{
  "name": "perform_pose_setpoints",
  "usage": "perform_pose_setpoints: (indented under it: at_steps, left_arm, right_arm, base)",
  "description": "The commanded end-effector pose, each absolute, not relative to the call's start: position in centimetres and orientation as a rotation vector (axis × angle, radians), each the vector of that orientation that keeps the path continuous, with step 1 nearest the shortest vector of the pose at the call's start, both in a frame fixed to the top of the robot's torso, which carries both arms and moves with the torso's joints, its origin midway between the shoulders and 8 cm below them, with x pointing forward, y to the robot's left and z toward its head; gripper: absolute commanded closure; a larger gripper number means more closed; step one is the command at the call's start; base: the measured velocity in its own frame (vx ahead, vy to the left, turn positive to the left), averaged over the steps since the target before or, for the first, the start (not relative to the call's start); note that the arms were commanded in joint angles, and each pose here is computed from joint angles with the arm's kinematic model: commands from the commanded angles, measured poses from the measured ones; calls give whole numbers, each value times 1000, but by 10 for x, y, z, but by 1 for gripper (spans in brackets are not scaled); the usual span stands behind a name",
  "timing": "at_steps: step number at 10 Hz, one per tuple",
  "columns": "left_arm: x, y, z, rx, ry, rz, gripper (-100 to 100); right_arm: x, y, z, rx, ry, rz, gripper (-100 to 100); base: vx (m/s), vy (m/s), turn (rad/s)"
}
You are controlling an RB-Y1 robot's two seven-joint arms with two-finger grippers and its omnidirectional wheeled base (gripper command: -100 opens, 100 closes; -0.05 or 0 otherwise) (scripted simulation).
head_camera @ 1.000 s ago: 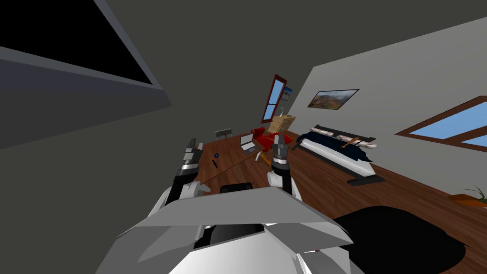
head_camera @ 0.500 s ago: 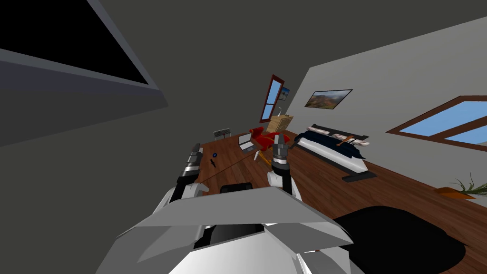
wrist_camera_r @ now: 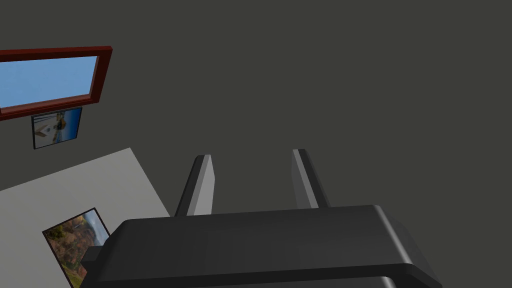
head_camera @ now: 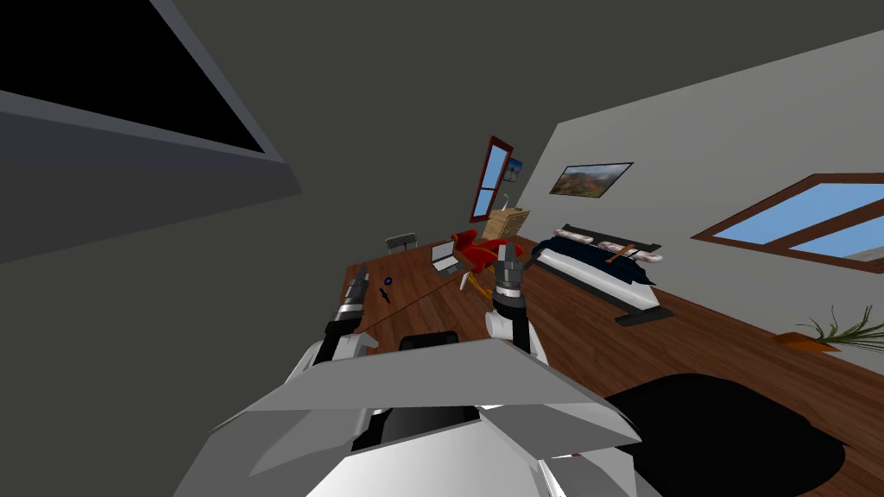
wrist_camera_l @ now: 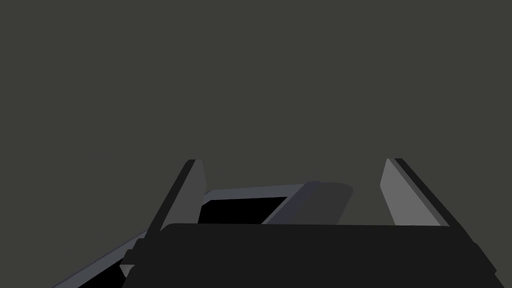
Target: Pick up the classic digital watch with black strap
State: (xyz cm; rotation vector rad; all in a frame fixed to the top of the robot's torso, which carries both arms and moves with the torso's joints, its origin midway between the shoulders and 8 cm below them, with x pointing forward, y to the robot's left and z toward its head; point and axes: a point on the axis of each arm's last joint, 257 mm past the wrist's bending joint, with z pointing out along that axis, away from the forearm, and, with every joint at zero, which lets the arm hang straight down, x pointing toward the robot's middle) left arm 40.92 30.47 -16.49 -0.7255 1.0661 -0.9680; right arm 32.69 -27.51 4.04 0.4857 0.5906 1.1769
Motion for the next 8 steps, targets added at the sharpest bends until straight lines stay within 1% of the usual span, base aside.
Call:
perform_pose_setpoints:
  at_steps: [1,5,8]
  left_arm:
    - [412,313,-181,-717,1099,-917,-100]
    - [413,321,-214,-736,1158,-860,-100]
    - [417,333,-243,-717,1220,-770,-100]
  right_arm:
    - [327,-275,40,486,591,1177,0]
    - [327,-275,40,486,591,1177,0]
    - [327,-275,40,486,591,1177,0]
  base:
    - [-23,-25,-27]
    - [-14,-17,-17]
    - [-12,-15,-26]
